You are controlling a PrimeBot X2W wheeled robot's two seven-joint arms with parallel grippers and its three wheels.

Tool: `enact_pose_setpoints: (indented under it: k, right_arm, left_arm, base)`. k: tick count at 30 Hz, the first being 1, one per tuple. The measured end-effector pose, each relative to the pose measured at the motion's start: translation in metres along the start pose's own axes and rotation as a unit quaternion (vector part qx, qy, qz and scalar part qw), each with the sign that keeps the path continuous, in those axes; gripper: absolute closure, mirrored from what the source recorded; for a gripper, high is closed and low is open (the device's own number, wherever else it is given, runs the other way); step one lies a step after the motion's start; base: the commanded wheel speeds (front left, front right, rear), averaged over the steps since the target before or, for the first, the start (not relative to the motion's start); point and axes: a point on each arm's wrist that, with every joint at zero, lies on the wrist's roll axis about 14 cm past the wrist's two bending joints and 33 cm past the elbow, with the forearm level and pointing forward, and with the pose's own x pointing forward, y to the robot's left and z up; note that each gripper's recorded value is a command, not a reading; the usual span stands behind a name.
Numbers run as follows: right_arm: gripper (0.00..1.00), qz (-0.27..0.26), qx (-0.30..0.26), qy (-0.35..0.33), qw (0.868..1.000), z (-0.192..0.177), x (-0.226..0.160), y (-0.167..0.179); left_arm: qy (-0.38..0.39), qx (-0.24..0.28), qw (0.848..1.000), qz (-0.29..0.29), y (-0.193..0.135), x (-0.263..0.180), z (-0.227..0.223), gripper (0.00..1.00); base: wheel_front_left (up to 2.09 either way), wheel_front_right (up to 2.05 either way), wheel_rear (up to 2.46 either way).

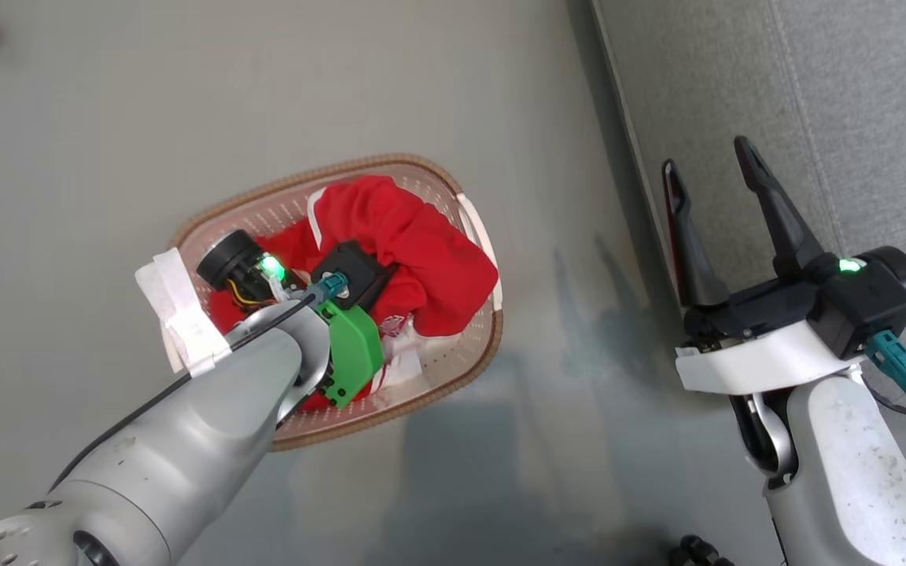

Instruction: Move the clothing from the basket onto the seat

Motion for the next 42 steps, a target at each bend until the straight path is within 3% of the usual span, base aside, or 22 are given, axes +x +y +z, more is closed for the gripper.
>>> enact_pose_setpoints:
  k: [12,22,42]
  right_arm:
    - [0.00,0.019,0.005,-0.042,0.999,0.046,-0.023,0.021]
    - [0.00,0.030,0.007,-0.070,0.997,0.075,-0.045,0.034]
    - [0.00,0.056,0.020,-0.109,0.992,0.108,-0.073,0.057]
  left_arm:
    - [-0.142,-0.009,0.989,0.039,-0.005,-0.052,0.106,1.00]
    - [-0.255,-0.003,0.965,0.068,-0.018,-0.103,0.177,1.00]
    - [-0.391,0.030,0.916,0.085,-0.053,-0.173,0.260,1.00]
  base:
    - [0.00,0.00,0.00]
    - [0.00,0.00,0.00]
    - [0.00,0.00,0.00]
